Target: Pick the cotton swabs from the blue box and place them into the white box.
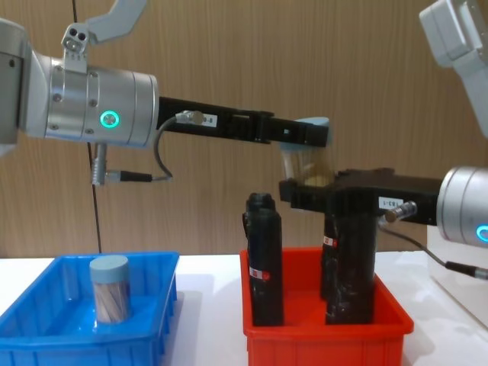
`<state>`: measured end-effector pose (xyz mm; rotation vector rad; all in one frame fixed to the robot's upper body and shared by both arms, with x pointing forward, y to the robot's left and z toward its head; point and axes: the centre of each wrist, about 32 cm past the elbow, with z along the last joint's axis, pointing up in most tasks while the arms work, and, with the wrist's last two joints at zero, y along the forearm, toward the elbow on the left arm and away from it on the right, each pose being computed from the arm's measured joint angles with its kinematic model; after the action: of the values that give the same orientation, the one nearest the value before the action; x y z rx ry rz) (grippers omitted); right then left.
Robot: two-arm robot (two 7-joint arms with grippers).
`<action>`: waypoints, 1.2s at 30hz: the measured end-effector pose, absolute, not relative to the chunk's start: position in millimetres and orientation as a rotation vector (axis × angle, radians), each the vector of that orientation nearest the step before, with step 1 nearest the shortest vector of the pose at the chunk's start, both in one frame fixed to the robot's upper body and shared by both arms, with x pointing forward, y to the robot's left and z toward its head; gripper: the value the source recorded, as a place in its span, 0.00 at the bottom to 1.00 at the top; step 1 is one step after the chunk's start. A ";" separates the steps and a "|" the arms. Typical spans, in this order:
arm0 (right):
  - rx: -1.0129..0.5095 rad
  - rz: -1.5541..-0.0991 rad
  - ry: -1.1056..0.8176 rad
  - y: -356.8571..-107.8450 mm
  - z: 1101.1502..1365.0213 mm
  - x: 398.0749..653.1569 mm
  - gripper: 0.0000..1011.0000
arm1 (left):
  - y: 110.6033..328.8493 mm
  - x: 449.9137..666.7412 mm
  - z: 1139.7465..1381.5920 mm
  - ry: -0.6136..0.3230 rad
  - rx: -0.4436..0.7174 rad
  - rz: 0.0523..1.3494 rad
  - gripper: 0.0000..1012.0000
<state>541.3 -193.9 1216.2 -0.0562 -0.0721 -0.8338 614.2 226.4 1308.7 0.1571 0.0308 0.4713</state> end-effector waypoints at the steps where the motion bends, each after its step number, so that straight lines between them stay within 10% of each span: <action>1: -0.057 -0.834 -0.073 -193.7 1216.2 541.3 0.64 | 226.4 614.2 1308.7 0.031 0.157 0.471 0.66; 18: -0.054 -0.835 -0.090 -189.8 1218.2 541.8 0.64 | 226.1 614.2 1308.5 0.031 0.157 0.470 0.98; 36: -0.052 -0.867 -0.087 -194.3 1215.7 541.6 0.64 | 226.2 614.2 1308.6 0.031 0.158 0.470 0.99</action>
<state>541.6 -194.3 1215.7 -0.0516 -0.0866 -0.8668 614.2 226.2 1308.6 0.1575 0.0312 0.4697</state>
